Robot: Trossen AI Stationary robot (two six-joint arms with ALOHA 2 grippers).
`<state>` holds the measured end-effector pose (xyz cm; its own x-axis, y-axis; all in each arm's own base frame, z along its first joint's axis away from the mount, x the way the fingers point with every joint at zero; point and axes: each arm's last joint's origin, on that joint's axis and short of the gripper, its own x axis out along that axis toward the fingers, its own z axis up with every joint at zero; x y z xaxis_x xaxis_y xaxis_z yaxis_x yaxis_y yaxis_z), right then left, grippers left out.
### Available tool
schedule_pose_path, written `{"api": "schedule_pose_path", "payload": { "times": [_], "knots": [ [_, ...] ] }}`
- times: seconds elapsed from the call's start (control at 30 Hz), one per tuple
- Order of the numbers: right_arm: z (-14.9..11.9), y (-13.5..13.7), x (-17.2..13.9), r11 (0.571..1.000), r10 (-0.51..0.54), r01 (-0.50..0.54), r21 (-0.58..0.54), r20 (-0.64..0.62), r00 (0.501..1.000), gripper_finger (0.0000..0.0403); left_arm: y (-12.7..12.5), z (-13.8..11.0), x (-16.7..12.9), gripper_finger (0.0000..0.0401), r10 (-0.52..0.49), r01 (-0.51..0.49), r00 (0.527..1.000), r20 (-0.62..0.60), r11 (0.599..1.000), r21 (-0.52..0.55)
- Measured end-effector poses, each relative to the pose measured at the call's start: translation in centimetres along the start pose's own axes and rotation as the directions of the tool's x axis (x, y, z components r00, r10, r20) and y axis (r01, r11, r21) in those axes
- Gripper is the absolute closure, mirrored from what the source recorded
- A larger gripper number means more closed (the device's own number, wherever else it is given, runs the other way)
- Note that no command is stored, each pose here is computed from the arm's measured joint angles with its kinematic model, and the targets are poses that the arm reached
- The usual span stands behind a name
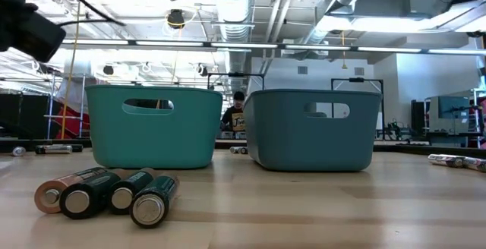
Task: Sort batteries
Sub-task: Put the silver battery into the green bin
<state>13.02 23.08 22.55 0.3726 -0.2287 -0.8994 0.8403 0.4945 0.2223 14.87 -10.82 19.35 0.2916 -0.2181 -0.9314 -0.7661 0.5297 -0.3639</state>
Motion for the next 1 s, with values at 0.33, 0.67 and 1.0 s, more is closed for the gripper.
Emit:
{"api": "schedule_pose_path", "payload": {
  "times": [0.33,0.67,1.0],
  "knots": [
    [0.0,0.3,1.4,1.0,0.018,-0.018,0.001,-0.012,1.0,0.0261,-1.2,-0.7,1.3,0.0277,-0.042,0.027,0.993,-0.114,0.991,-0.13],
    [0.2,0.5,1.5,0.999,0.022,-0.022,-0.026,-0.015,1.0,0.0261,-5.1,-1.5,3.5,0.0278,-0.012,0.016,0.99,-0.14,0.999,0.029],
    [1.0,0.9,1.9,1.0,0.006,-0.006,-0.002,-0.005,1.0,0.0261,-4.9,-1.2,4.0,0.0278,0.336,-0.296,0.934,-0.118,0.917,0.267]
  ]
}}
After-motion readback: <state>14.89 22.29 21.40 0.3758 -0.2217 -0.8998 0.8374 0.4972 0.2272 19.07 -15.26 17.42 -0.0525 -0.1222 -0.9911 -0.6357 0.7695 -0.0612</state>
